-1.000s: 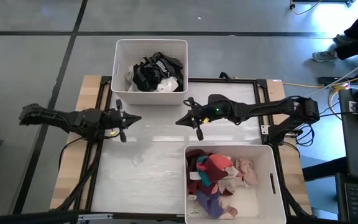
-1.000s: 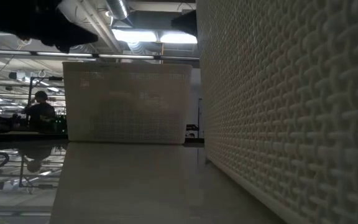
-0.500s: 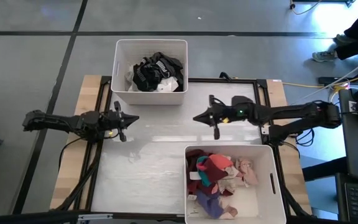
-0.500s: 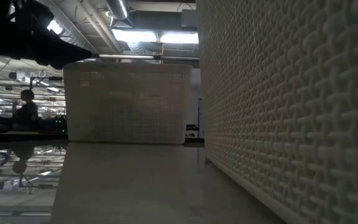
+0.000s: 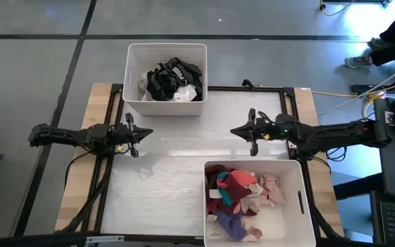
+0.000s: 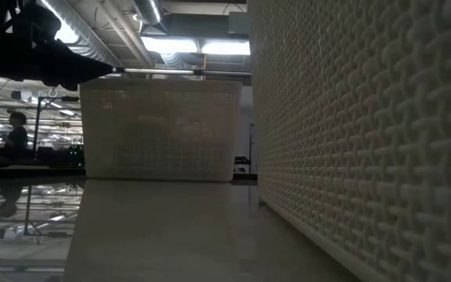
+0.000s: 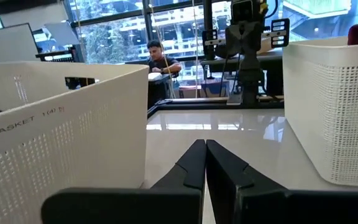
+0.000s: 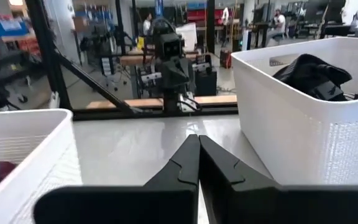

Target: Sort clothes

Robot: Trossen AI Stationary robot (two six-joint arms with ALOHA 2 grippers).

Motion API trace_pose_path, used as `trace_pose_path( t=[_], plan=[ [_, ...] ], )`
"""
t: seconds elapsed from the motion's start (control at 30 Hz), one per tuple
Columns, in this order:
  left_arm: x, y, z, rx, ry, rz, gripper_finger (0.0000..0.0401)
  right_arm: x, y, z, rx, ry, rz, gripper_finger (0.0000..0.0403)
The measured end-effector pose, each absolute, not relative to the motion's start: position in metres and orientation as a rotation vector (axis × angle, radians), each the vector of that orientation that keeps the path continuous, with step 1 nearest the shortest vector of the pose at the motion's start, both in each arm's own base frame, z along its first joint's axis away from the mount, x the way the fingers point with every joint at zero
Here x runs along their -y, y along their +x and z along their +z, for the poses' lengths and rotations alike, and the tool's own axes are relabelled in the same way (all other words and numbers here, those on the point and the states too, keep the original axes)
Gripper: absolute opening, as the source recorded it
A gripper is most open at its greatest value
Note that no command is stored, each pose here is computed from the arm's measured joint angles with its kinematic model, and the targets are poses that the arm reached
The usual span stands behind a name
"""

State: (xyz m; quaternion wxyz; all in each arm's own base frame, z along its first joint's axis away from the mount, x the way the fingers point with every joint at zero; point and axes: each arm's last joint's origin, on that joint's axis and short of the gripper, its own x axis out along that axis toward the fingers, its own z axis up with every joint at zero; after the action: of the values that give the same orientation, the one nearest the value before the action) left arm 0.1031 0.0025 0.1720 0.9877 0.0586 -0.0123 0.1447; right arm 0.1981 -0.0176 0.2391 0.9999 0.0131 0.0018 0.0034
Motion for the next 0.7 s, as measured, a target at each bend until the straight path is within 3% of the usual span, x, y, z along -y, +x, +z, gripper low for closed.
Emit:
trace_pose_path(
  t=[0.7],
  plan=[
    [-0.003,0.101,0.173,0.044,0.084,0.292,0.0004,0.013,0.129,0.187,0.128,0.100,-0.062,0.0010]
  ],
)
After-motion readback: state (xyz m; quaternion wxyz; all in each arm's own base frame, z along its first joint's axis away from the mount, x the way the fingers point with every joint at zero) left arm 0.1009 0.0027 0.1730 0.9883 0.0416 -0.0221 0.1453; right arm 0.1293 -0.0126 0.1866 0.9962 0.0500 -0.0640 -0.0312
